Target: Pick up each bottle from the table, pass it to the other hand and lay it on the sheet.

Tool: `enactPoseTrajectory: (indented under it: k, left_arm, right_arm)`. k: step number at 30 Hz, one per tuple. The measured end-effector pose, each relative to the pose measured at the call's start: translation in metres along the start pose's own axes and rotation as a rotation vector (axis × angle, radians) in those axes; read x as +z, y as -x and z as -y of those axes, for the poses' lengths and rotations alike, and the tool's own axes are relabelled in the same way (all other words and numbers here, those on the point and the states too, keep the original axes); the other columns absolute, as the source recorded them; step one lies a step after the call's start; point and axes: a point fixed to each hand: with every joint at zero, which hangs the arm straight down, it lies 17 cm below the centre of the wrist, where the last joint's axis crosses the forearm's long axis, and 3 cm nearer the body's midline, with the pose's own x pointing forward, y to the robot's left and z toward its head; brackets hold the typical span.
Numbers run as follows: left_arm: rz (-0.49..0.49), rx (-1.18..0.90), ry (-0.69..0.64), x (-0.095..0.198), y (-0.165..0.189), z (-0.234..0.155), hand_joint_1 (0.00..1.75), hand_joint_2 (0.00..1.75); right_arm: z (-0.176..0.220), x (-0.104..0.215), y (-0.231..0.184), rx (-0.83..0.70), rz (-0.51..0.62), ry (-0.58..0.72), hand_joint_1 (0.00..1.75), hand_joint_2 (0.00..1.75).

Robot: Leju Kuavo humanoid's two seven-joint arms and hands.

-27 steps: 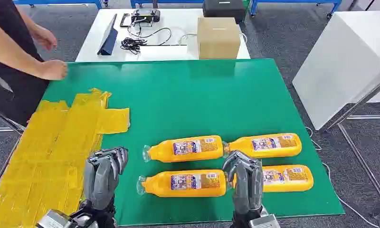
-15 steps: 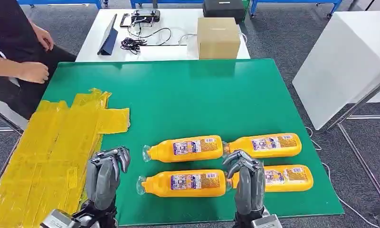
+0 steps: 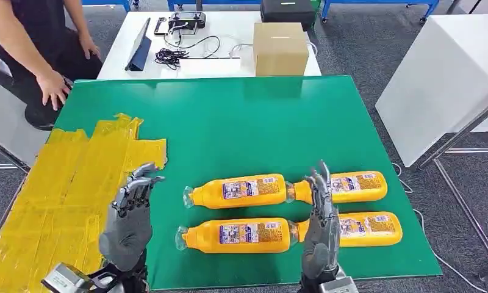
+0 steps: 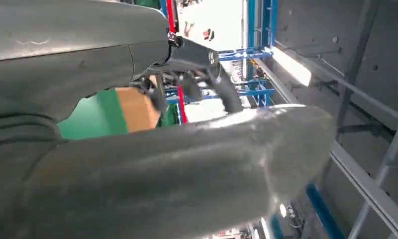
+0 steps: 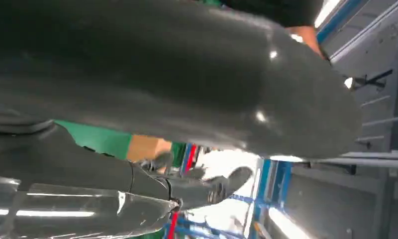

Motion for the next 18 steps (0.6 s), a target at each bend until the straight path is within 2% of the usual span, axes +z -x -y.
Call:
enactPoseTrajectory:
  k: [4,6,10,15,18]
  left_arm:
    - [-0.006,0.032,-0.034,-0.001,0.000,-0.008,0.00,0.00]
    - [-0.007,0.048,-0.049,0.000,0.001,-0.013,0.00,0.00]
    - [-0.013,0.057,-0.071,0.001,0.004,-0.022,0.00,0.00]
    - [-0.027,0.055,-0.095,0.005,0.008,-0.030,0.00,0.00]
    - [-0.036,0.055,-0.106,0.005,0.009,-0.035,0.00,0.00]
  right_arm:
    - [-0.012,0.001,0.007,0.041,-0.039,-0.051,0.00,1.75]
    - [-0.033,0.008,0.023,0.095,-0.112,-0.159,0.00,1.75]
    - [-0.068,0.038,0.059,0.278,-0.223,-0.379,0.00,1.75]
    - [-0.081,0.070,0.093,0.447,-0.333,-0.533,0.00,1.75]
    - [-0.085,0.085,0.106,0.494,-0.375,-0.606,0.00,1.75]
